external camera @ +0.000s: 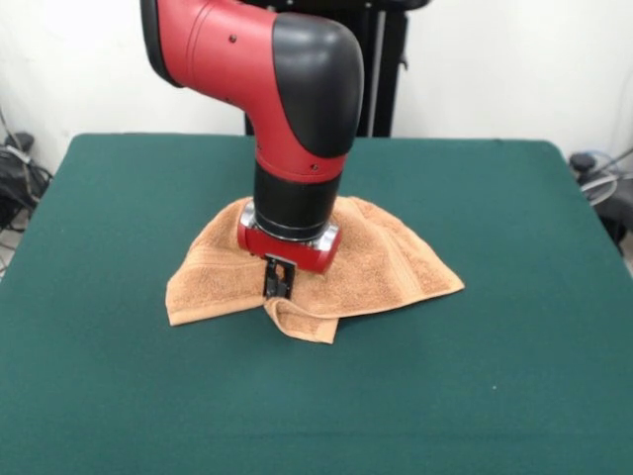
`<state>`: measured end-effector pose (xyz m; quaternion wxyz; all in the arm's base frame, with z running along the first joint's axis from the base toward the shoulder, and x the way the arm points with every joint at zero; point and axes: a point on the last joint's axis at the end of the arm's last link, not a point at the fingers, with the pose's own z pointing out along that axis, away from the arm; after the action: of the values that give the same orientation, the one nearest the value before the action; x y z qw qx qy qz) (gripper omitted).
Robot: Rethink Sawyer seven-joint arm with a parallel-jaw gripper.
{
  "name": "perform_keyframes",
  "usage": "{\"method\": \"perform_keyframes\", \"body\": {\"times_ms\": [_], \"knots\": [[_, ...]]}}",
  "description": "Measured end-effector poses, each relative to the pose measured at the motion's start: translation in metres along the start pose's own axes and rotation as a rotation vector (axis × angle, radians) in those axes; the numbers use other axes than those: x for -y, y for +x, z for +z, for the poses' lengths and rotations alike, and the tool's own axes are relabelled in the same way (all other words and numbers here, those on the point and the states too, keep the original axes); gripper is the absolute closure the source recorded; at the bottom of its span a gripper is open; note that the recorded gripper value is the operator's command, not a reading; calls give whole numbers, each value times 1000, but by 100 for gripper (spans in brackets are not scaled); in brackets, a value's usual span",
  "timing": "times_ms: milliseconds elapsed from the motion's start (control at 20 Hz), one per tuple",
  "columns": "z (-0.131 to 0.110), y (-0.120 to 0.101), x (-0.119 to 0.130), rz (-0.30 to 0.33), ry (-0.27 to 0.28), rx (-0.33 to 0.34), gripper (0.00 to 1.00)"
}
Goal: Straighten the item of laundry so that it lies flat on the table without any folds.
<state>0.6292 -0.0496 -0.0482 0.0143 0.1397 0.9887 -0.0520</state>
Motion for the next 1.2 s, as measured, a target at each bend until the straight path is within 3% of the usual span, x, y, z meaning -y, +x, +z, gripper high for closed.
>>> {"method": "perform_keyframes", "body": {"times_ms": [800, 850, 1200], "knots": [[1, -1, 1, 5, -4, -1, 100], [1, -1, 1, 5, -4, 0, 0], [1, -3, 5, 9, -1, 12, 0]]}}
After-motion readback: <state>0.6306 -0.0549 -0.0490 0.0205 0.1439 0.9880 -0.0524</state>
